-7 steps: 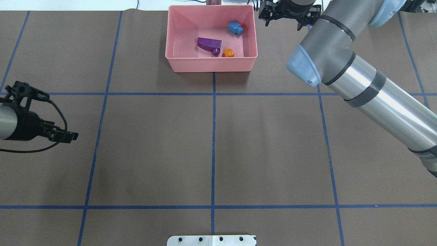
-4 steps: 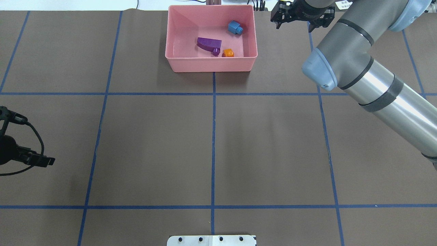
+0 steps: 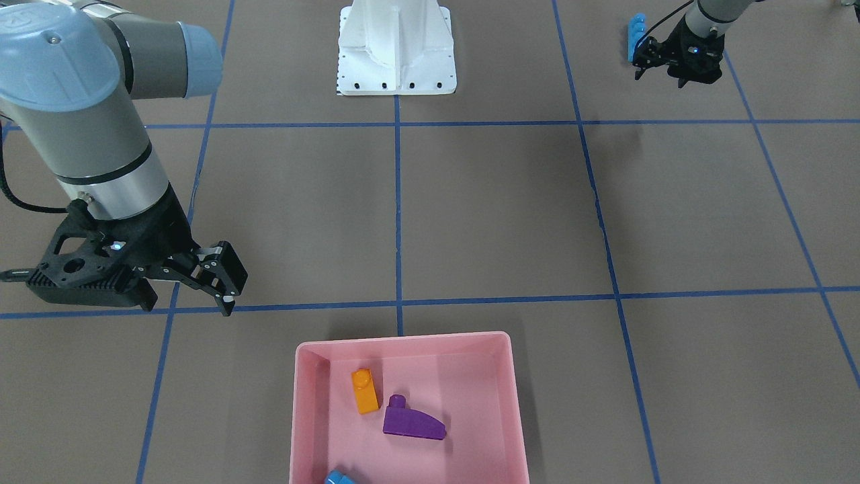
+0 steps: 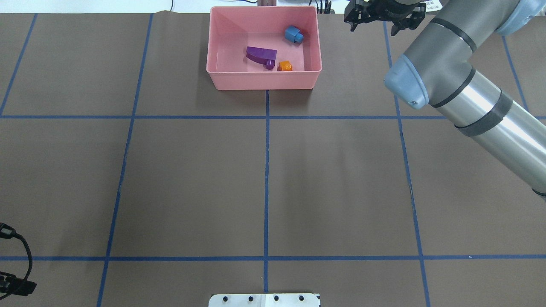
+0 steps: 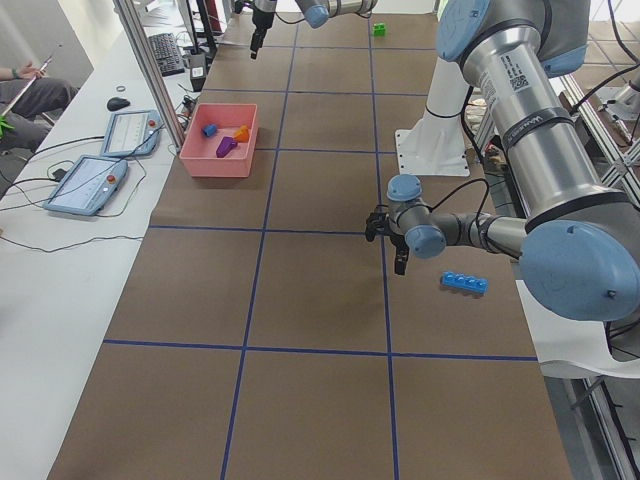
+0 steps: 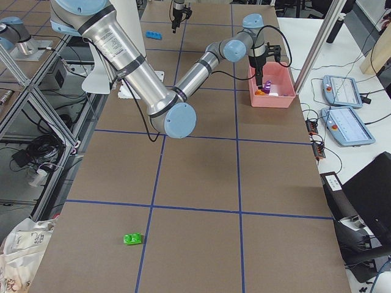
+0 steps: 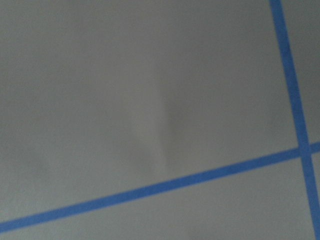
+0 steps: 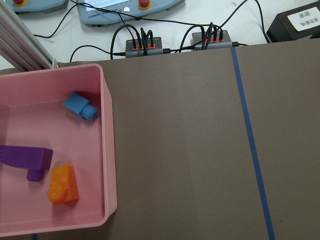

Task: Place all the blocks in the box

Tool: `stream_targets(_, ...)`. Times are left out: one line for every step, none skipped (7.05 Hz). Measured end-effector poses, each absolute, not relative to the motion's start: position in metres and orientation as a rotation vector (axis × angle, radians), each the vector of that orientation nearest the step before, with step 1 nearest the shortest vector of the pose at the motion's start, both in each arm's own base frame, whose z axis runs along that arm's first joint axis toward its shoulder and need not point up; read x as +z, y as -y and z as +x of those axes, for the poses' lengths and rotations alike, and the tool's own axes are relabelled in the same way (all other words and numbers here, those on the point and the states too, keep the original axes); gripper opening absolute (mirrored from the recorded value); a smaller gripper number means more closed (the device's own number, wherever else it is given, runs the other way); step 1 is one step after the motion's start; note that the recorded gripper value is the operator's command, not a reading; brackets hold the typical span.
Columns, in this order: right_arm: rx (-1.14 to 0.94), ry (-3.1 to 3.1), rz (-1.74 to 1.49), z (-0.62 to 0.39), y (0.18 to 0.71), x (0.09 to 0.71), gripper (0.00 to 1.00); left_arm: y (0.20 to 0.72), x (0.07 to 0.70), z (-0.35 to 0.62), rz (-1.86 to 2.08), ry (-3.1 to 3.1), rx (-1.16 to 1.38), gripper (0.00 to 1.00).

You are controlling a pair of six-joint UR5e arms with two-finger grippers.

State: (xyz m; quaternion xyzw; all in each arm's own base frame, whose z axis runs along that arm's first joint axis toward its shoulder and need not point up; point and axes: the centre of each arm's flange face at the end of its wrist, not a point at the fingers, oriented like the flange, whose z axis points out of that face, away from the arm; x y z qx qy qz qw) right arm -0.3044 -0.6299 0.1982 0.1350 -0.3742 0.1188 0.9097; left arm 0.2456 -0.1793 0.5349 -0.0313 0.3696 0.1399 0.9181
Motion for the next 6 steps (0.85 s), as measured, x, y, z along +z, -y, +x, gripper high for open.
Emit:
stream_targets(0.245,0.773,0.279,-0.304,0.63,0.198,1.0,0.155,0.537,0.26,-0.087,-0.724,0.275,1.0)
stream_targets(0.244,0.773,0.282,-0.303,0.63,0.197,1.0,0.131,0.539,0.276,-0.099,-0.701,0.273,0.99)
stream_targets(0.235,0.772,0.288,-0.302,0.63,0.196,1.0,0.112,0.539,0.286,-0.109,-0.69,0.29,0.98)
stream_targets(0.222,0.77,0.296,-0.3,0.63,0.196,1.0,0.101,0.54,0.29,-0.117,-0.683,0.31,0.92)
stream_targets(0.215,0.768,0.302,-0.299,0.63,0.195,1.0,0.094,0.542,0.29,-0.125,-0.673,0.331,0.92)
stream_targets(0.212,0.769,0.304,-0.299,0.63,0.194,1.0,0.087,0.545,0.29,-0.133,-0.663,0.355,0.92)
